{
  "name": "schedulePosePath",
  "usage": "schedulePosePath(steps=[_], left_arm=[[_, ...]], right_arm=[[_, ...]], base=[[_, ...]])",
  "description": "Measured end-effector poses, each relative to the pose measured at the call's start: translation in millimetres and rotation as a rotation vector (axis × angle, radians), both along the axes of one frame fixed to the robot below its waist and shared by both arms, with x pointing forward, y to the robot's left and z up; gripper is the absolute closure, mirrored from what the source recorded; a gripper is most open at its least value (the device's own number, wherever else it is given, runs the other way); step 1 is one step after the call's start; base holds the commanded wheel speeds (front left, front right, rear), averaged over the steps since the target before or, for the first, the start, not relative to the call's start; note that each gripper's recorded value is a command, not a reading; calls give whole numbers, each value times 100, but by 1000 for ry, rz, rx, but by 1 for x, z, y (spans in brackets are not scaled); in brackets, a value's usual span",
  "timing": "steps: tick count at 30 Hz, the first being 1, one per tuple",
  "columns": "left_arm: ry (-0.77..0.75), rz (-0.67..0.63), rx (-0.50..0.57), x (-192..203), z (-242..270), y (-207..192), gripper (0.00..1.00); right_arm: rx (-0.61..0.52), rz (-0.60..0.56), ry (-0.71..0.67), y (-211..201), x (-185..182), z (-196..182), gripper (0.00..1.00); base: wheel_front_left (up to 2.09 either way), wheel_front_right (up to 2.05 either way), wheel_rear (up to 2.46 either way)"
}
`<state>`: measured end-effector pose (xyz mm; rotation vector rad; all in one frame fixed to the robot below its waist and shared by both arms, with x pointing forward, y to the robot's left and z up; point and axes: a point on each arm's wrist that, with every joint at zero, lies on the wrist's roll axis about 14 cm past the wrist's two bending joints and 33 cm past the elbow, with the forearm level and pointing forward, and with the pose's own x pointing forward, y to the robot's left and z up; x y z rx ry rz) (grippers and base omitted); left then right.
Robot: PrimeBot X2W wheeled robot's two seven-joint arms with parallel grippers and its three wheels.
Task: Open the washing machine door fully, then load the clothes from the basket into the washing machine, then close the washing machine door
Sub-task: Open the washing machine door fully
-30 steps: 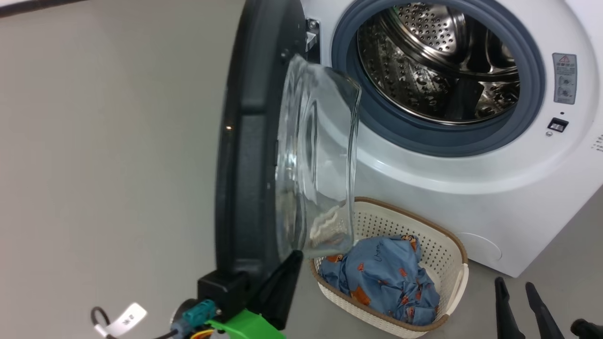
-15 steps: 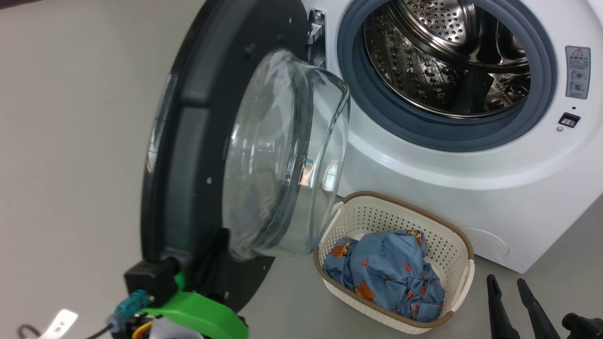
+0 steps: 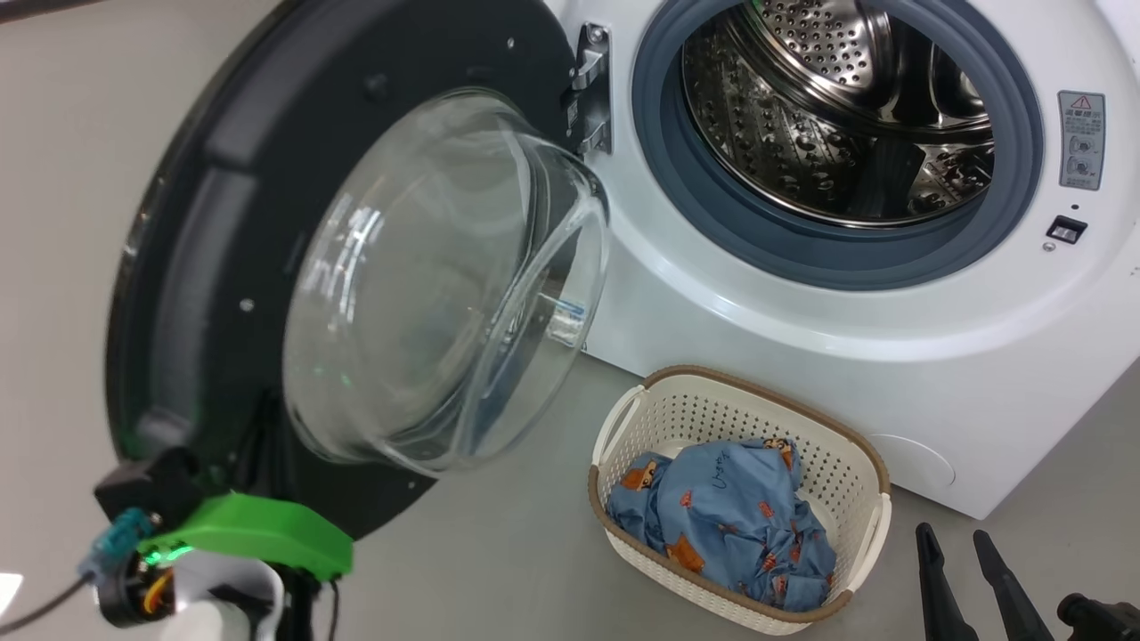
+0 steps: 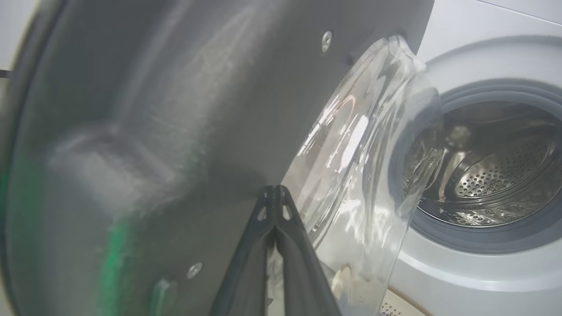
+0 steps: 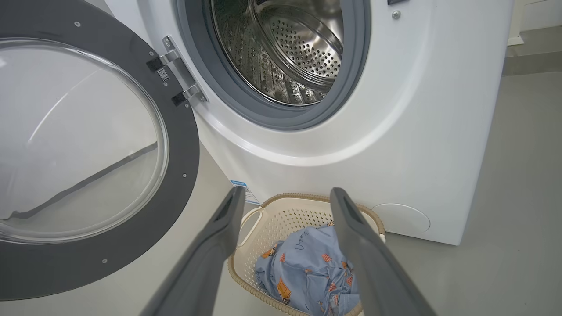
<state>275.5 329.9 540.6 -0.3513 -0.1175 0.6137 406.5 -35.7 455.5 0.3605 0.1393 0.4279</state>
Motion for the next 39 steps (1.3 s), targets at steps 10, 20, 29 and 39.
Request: schedulePosePath(steps=[10,20,29,39], left_arm=[[8,102,30,4,-7,52,100],[69,140,56,1,-15,92,100],[121,121,96,11,-17,102,100],[112,122,106,9,-13,106,100]], right_arm=[[0,-27,-14,-9,-3,6,0],[-1,-79,-3,-28,-20,6,0],[2,-128,-6,-45,-24,8,0],[6,-138,-11,-48,-24,10,0]], base=[[0,0,0],[0,0,0],[0,0,0],[0,0,0]])
